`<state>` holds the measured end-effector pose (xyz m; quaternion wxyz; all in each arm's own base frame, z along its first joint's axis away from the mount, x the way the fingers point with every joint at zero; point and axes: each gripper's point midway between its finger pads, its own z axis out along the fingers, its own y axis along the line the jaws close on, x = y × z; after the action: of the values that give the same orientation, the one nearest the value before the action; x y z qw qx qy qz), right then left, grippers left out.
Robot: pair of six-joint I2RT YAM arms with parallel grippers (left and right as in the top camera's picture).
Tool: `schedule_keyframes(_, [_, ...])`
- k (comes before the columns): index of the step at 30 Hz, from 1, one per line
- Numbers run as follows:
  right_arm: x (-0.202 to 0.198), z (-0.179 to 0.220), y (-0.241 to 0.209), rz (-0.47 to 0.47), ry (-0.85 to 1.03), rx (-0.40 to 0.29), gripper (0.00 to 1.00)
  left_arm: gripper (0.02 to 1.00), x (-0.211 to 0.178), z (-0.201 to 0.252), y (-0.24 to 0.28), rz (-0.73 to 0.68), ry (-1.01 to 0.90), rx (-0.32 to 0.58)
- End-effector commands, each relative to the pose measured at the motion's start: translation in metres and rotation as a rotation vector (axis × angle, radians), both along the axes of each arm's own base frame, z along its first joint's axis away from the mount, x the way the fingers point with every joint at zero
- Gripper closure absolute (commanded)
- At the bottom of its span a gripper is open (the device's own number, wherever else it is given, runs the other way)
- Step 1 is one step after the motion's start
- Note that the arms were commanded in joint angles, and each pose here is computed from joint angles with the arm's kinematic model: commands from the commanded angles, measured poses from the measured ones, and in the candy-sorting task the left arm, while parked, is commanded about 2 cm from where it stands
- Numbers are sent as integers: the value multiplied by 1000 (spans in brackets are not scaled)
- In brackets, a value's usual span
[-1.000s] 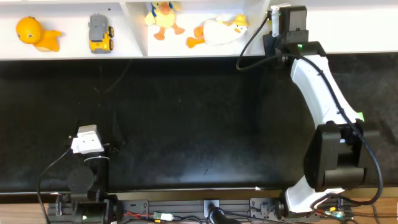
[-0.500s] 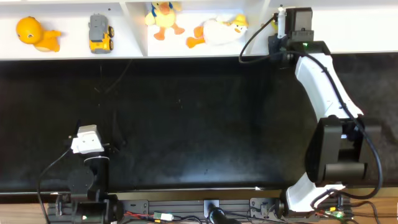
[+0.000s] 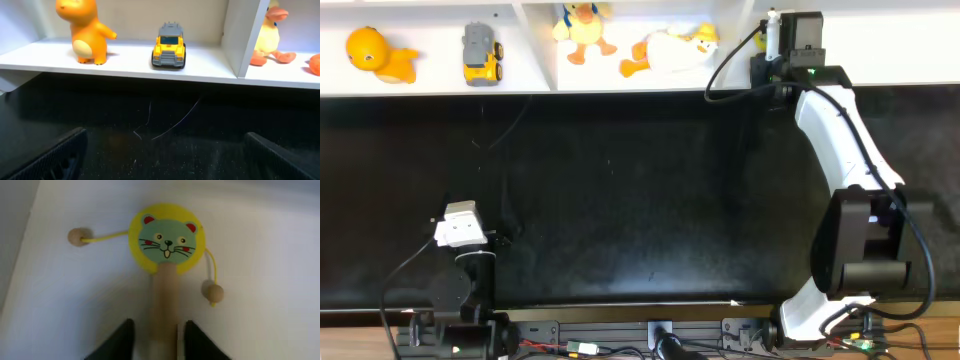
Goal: Store Toys
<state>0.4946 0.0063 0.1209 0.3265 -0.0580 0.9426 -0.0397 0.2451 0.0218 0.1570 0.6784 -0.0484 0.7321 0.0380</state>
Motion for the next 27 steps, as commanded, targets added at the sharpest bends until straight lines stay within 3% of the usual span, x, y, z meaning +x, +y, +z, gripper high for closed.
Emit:
schedule_keyframes(1, [6, 4, 4, 11, -8, 11, 538, 20, 0, 1, -1, -7, -3, 22])
schedule_keyframes(5, [-2, 0, 4, 10, 27, 9, 522, 20, 0, 1, -1, -7, -3, 22])
schedule_keyframes(9, [-8, 7, 5, 12, 34, 9, 446, 20, 0, 1, -1, -7, -4, 22])
schedule_keyframes(13, [-12, 20, 5, 12, 17, 10, 308, 20, 0, 1, -1, -7, -3, 22])
schedule_keyframes(27, [-49, 50, 3, -9, 56, 24, 338, 20, 0, 1, -1, -7, -3, 22])
